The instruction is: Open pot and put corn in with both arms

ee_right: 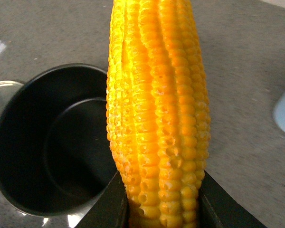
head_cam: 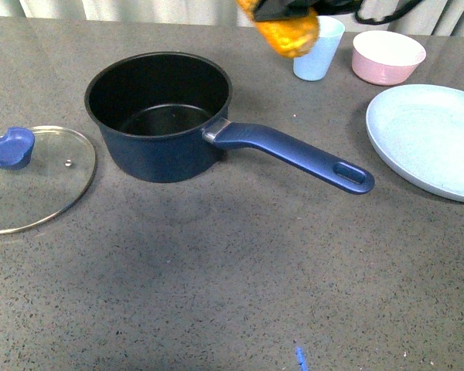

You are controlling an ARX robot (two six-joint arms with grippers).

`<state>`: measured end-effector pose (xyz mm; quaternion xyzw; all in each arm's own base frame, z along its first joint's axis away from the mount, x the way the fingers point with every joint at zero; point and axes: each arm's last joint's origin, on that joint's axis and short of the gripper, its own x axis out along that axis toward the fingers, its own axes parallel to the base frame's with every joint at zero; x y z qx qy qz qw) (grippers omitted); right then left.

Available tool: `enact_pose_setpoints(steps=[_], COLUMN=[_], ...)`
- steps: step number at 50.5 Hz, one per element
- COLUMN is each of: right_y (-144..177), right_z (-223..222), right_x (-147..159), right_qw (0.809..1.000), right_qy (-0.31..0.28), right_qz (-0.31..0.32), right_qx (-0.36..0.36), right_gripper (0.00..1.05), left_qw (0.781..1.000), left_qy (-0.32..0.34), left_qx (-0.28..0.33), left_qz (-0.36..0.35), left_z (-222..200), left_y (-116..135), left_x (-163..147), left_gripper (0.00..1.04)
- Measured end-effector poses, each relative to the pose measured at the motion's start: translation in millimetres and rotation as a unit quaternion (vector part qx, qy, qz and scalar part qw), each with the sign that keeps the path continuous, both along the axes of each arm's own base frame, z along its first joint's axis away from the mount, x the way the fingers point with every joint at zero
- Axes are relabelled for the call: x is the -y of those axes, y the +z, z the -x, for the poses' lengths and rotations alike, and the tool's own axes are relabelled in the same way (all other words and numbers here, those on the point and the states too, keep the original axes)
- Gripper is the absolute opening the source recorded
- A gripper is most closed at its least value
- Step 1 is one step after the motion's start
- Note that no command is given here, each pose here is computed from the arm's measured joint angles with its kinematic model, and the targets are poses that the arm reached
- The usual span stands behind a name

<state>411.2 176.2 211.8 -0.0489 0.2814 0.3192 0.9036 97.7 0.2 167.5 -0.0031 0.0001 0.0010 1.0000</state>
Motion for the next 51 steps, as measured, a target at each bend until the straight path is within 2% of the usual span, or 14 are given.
enact_pose_setpoints(steps=[9,22,26,42,51], right_y=[-14.2,-23.3,-26.2,-41.7,-40.5], right_z=[2.2,-0.7,-2.3,-5.8,0.4], right_x=[-59.4,-89.8,-93.5,-97.7,-86.4], right_qw=[0.998,0.997,0.997,0.997,0.998], right_qy=[0.057,0.075,0.073,0.066,0.051], right_qz=[0.011,0.021,0.026,0.034,0.018], right_qx=[-0.017,-0.022,-0.023,-0.025,-0.020], right_gripper=[0.22,0.23,0.33,0.95,0.96], left_qw=[1.000,1.000,1.000,1.000,1.000], left_qy=[0.000,0.000,0.000,0.000,0.000], left_qx=[0.000,0.000,0.000,0.000,0.000], left_qz=[0.000,0.000,0.000,0.000,0.000], left_z=[0.0,0.0,0.0,0.0,0.0], left_y=[0.0,0.0,0.0,0.0,0.0], left_x=[0.0,0.0,0.0,0.0,0.0], left_gripper=[0.96,0.96,0.96,0.96,0.96])
